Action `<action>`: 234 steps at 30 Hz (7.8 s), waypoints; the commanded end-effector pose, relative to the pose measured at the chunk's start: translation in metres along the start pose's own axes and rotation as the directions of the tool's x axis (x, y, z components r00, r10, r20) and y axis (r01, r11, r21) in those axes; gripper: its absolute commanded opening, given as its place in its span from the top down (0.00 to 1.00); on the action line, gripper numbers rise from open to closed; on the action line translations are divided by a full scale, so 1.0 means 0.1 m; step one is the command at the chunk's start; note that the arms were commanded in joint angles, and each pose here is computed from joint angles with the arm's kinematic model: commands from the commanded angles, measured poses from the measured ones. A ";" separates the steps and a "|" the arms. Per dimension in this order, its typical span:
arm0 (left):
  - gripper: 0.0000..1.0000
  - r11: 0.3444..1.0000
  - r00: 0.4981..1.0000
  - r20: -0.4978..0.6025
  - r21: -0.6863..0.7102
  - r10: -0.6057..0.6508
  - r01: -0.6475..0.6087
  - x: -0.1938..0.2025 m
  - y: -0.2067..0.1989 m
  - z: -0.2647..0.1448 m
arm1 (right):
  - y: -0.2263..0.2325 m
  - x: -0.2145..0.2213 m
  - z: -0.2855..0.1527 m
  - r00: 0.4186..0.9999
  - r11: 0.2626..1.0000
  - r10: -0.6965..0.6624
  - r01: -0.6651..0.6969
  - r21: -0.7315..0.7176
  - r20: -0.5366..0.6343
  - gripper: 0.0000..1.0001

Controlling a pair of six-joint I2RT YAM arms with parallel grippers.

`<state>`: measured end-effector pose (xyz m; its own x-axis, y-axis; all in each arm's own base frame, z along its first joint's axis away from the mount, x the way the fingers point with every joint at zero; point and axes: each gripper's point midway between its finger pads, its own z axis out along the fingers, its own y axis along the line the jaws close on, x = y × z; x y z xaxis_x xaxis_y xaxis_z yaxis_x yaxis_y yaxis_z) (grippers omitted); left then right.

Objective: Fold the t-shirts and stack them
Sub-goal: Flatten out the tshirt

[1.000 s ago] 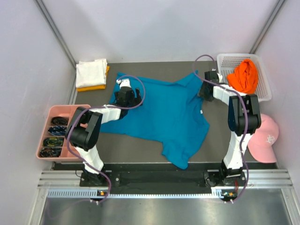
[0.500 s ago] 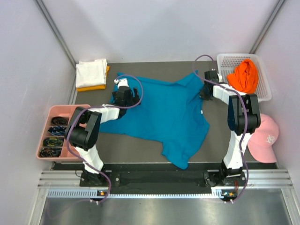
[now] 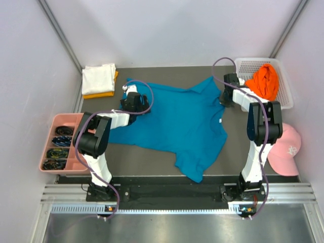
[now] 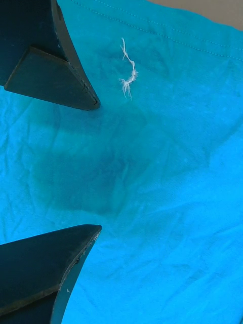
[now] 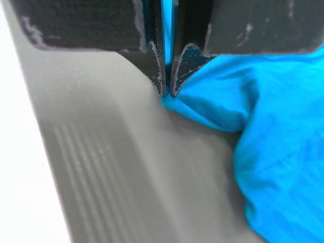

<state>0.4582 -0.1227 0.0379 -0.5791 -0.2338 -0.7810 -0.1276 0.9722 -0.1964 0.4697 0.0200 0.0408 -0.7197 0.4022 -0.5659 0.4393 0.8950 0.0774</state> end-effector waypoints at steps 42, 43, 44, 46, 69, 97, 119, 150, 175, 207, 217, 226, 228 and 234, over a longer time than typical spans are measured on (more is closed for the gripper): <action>0.01 0.998 0.991 0.128 0.050 -0.042 0.036 -0.65 -0.18 -0.17 | 0.04 -1.32 -0.37 0.970 0.997 0.051 -0.036 -0.066 0.237 0.49; 0.01 0.998 0.990 0.131 0.055 -0.042 0.035 -0.67 -0.19 -0.19 | 0.04 -1.35 -0.51 0.964 0.995 0.059 -0.037 -0.089 0.258 0.49; 0.01 0.997 0.988 0.145 0.065 -0.047 0.038 -0.74 -0.22 -0.25 | 0.06 -1.34 -0.56 0.963 0.993 0.069 -0.042 -0.108 0.259 0.49; 0.01 0.997 0.987 0.154 0.073 -0.051 0.040 -0.78 -0.23 -0.31 | 0.06 -1.22 -0.62 0.967 0.989 0.078 -0.046 -0.139 0.241 0.48; 0.01 0.991 0.986 0.104 -0.013 -0.134 0.136 -0.29 0.31 -1.24 | -0.07 0.97 -1.46 0.999 0.965 -0.028 0.035 -0.260 0.029 0.47; 0.01 0.991 0.990 0.088 -0.072 -0.107 0.113 -0.20 0.45 -1.30 | -0.43 2.59 -2.03 0.982 0.956 -0.081 0.028 -0.292 -0.171 0.49; 0.01 0.990 0.988 0.105 -0.070 -0.112 0.120 -0.24 0.46 -1.35 | -0.39 3.14 -2.05 0.955 0.951 -0.170 0.094 -0.294 -0.242 0.54; 0.01 0.991 0.988 0.112 -0.081 -0.102 0.111 -0.30 0.46 -1.33 | -0.33 3.21 -1.89 0.953 0.956 -0.180 0.112 -0.270 -0.244 1.00; 0.01 0.988 0.986 0.120 -0.081 -0.118 0.128 -0.34 0.42 -1.22 | -0.50 2.71 -2.18 0.991 0.960 -0.104 0.078 -0.268 -0.084 0.42; 0.01 0.993 0.990 0.097 -0.047 -0.102 0.107 -0.42 0.28 -1.07 | 1.68 -0.93 -0.51 0.927 0.904 -0.094 0.232 -0.359 0.363 0.55; 0.01 0.992 0.992 0.095 -0.079 -0.086 0.094 -0.38 0.36 -1.06 | 1.65 -0.99 0.12 0.957 0.910 -0.096 0.196 -0.365 0.275 0.57; 0.01 0.992 0.992 0.091 -0.082 -0.092 0.100 -0.37 0.38 -1.04 | 1.64 -0.76 0.24 0.971 0.901 -0.119 0.194 -0.388 0.209 0.59; 0.01 0.992 0.992 0.089 -0.083 -0.089 0.096 -0.36 0.38 -1.04 | 1.61 -0.72 0.24 0.972 0.902 -0.120 0.192 -0.387 0.204 0.60; 0.01 0.991 0.992 0.090 -0.089 -0.092 0.100 -0.34 0.41 -1.04 | 1.61 -0.59 0.25 0.975 0.890 -0.142 0.202 -0.409 0.172 0.61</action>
<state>0.3769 -0.0754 0.1036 -0.5428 -0.3092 -0.7809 -0.2553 0.9465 -0.1973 0.5965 0.1286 0.0503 -0.6865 0.2354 -0.6880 0.0628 0.9618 0.2664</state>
